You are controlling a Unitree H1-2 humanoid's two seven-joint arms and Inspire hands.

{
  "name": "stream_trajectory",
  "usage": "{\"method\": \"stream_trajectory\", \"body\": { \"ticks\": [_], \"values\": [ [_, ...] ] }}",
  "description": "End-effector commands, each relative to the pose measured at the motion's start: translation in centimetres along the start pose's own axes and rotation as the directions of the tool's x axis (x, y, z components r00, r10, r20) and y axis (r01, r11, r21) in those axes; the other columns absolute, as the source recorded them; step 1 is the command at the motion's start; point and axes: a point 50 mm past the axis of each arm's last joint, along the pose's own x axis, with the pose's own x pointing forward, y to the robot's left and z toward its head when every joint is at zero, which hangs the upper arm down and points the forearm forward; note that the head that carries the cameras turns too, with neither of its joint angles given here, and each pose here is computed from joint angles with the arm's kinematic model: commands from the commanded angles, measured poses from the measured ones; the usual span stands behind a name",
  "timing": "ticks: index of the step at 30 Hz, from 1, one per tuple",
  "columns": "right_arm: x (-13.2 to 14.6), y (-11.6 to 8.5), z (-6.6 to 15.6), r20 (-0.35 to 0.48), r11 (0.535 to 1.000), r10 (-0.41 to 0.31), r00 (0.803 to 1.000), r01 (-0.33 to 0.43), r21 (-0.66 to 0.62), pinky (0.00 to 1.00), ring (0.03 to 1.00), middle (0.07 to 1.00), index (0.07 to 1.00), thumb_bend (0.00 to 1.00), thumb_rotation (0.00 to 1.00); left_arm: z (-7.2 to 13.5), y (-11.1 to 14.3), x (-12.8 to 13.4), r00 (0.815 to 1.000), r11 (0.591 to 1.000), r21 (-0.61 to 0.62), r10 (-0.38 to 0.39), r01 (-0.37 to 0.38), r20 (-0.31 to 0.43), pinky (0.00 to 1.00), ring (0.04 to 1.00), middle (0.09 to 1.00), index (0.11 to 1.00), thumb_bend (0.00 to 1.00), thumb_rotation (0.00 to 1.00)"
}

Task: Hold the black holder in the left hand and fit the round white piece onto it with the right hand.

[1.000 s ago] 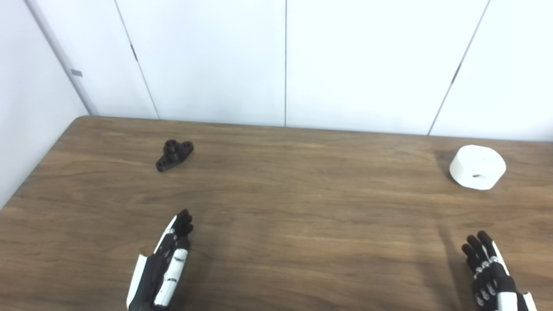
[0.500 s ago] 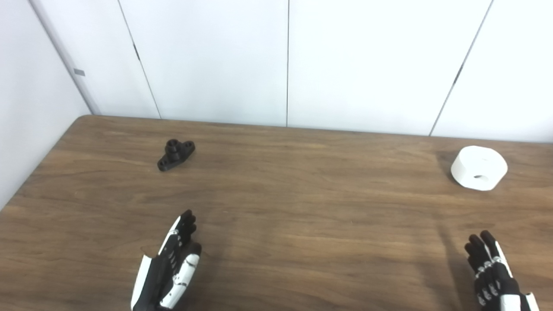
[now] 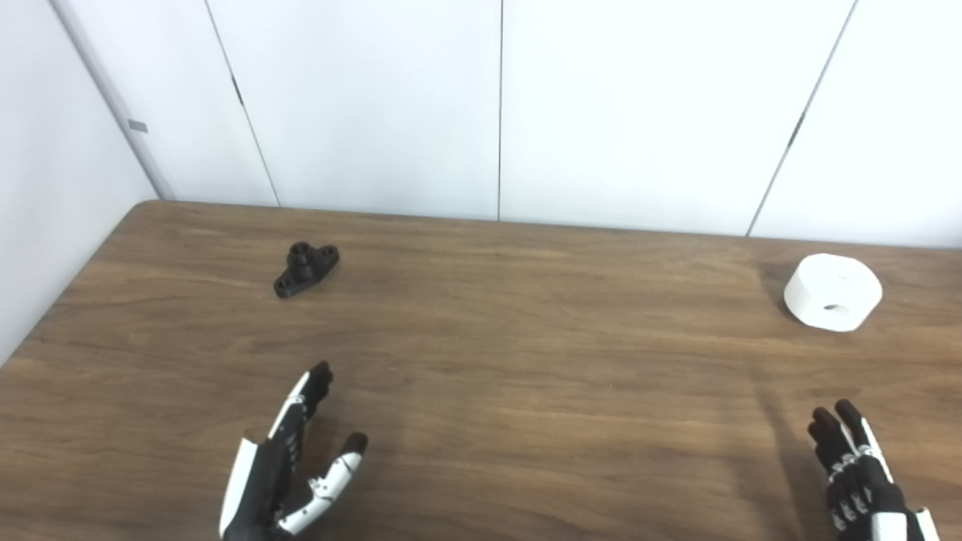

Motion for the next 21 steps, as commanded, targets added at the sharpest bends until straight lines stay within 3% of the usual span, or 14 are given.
{"method": "stream_trajectory", "body": {
  "ticks": [1,6,8,17,21],
  "values": [
    [0.1,0.4,-1.3,-0.027,1.0,-0.014,1.0,0.015,0.027,0.99,0.949,0.944,0.964,0.61,1.0,2.3,0.8,1.8,0.994,0.999,0.026,0.016,-0.019,0.108,0.95,0.948,0.944,0.954,0.52,0.25],
    [0.1,0.4,-1.4,-0.029,1.0,-0.022,0.999,0.022,0.016,0.99,0.942,0.935,0.959,0.61,1.0,3.8,2.0,3.4,0.988,0.988,0.138,0.046,-0.066,0.145,0.92,0.931,0.935,0.937,0.55,0.2],
    [0.0,0.4,-1.4,-0.031,1.0,-0.021,0.999,0.022,0.013,0.99,0.938,0.935,0.96,0.62,1.0,4.3,2.4,4.0,0.986,0.983,0.165,0.049,-0.076,0.161,0.95,0.947,0.94,0.929,0.57,0.16],
    [0.0,0.5,-1.6,-0.032,1.0,-0.019,0.999,0.02,0.021,1.0,0.945,0.94,0.97,0.59,1.0,6.3,4.2,7.2,0.98,0.937,0.319,0.091,-0.146,0.179,0.98,0.963,0.937,0.902,0.71,0.25],
    [0.1,0.5,-1.8,-0.036,0.999,-0.016,0.999,0.017,0.029,1.0,0.953,0.946,0.969,0.6,1.0,6.5,4.5,8.6,0.977,0.913,0.37,0.112,-0.173,0.181,0.84,0.895,0.908,0.893,0.74,0.27]
  ]
}}
